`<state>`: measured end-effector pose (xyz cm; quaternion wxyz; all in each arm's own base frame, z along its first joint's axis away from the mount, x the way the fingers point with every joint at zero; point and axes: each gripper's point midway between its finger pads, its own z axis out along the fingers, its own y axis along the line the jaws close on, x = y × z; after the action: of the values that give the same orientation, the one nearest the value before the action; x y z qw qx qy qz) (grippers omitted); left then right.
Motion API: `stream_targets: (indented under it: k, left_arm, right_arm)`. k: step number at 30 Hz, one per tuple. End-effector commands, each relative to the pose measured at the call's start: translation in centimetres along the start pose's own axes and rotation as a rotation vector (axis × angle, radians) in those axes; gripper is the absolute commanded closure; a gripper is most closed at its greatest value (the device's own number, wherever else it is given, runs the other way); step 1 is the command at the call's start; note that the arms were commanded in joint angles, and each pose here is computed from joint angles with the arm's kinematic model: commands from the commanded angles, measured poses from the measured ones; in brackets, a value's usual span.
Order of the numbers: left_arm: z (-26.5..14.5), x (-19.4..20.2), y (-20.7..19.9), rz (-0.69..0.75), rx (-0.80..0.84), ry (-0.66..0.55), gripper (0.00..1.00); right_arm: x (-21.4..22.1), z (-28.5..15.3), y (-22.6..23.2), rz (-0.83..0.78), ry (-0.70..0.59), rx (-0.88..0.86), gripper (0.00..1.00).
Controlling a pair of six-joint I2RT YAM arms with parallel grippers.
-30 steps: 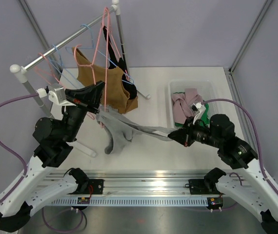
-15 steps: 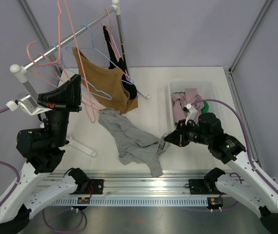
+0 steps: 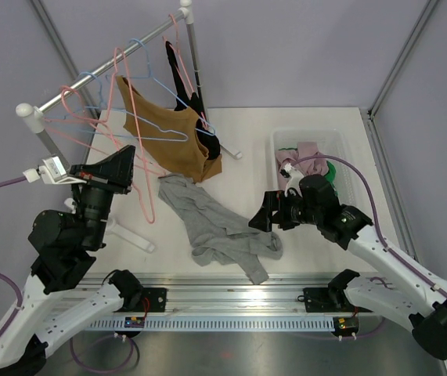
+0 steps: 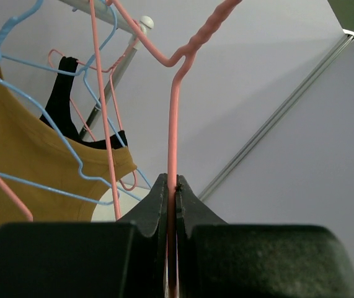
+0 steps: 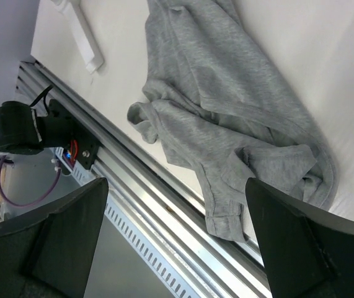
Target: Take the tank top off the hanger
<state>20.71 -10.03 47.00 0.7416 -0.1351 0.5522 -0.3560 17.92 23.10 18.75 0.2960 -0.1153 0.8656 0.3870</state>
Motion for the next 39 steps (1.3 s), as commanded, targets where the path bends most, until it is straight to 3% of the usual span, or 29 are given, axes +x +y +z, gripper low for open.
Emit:
stream_targets:
  k: [1, 10, 17, 24, 30, 39]
  left_arm:
    - [-1.0, -0.2, 0.9, -0.077, -0.04, -0.005, 1.0]
    - [-0.8, 3.4, 2.6, -0.102, -0.152, 0.123, 1.0]
    - [-0.8, 2.1, 3.4, -0.154, -0.209, 0.06, 1.0]
    - [1.7, -0.8, 4.8, -0.138, -0.446, -0.049, 1.0]
    - [5.0, 0.3, 5.2, 0.027, -0.608, -0.021, 1.0]
    - [10.9, 1.7, 3.8, 0.21, -0.695, -0.003, 1.0]
  right_arm:
    - [-1.3, 1.3, -0.4, -0.012, -0.025, 0.029, 0.01]
    - [-2.7, 2.5, 0.1, 0.025, -0.03, 0.025, 0.01]
    - [-2.9, 2.4, 0.3, 0.02, -0.025, 0.026, 0.01]
    - [-2.9, 2.8, 0.2, 0.015, -0.011, 0.032, 0.01]
    - [-2.7, 3.4, -0.3, 0.009, 0.015, 0.05, 0.0]
    - [-2.9, 4.6, -0.7, -0.008, 0.042, 0.057, 0.01]
